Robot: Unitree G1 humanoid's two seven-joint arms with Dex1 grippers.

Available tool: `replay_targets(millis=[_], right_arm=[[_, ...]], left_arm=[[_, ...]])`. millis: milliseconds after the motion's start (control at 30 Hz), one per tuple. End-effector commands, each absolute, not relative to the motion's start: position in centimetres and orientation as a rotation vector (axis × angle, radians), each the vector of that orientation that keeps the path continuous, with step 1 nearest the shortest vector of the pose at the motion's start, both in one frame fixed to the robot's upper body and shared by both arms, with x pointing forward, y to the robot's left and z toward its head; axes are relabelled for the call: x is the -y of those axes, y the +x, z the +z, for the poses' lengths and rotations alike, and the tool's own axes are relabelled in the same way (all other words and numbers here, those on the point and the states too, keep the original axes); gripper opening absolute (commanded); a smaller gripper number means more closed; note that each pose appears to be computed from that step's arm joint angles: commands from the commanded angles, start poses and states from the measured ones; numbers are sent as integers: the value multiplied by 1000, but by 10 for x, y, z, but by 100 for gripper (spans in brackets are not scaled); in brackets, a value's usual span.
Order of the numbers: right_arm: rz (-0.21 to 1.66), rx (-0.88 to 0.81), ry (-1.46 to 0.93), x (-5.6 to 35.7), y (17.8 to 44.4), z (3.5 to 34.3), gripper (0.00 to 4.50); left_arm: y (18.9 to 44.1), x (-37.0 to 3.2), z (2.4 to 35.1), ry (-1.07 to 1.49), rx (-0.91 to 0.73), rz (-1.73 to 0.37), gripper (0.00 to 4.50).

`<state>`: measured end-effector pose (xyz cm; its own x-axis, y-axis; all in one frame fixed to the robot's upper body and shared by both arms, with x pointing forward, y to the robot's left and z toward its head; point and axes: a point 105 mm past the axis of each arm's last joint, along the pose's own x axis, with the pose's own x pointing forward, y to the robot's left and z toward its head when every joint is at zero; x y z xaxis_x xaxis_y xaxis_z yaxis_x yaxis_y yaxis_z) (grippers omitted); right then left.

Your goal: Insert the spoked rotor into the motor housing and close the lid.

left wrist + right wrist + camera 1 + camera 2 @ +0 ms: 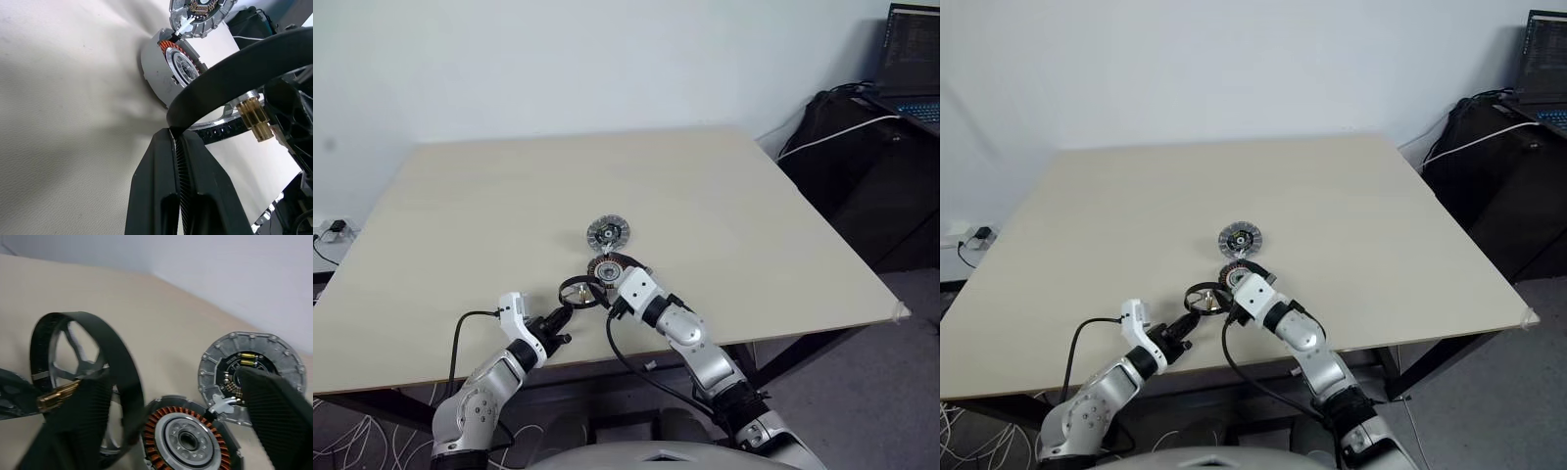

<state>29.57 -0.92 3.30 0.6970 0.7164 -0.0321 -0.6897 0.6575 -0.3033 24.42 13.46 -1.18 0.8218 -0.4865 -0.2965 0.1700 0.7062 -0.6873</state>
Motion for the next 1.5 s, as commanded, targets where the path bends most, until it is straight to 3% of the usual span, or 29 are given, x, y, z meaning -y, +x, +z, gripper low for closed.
replay_targets(millis=[33, 600, 933, 1500], right_arm=[[849, 90, -278, 5, 292, 39, 422], [926, 15, -243, 7, 283, 35, 422], [864, 9, -234, 17, 288, 35, 422], [723, -69, -160, 68, 276, 31, 422]], left_arm=[[260, -132, 16, -675, -359, -391, 0], [296, -130, 37, -577, -206, -218, 0], [308, -109, 55, -211, -20, -258, 0], [318, -91, 30, 18, 38, -228, 0]])
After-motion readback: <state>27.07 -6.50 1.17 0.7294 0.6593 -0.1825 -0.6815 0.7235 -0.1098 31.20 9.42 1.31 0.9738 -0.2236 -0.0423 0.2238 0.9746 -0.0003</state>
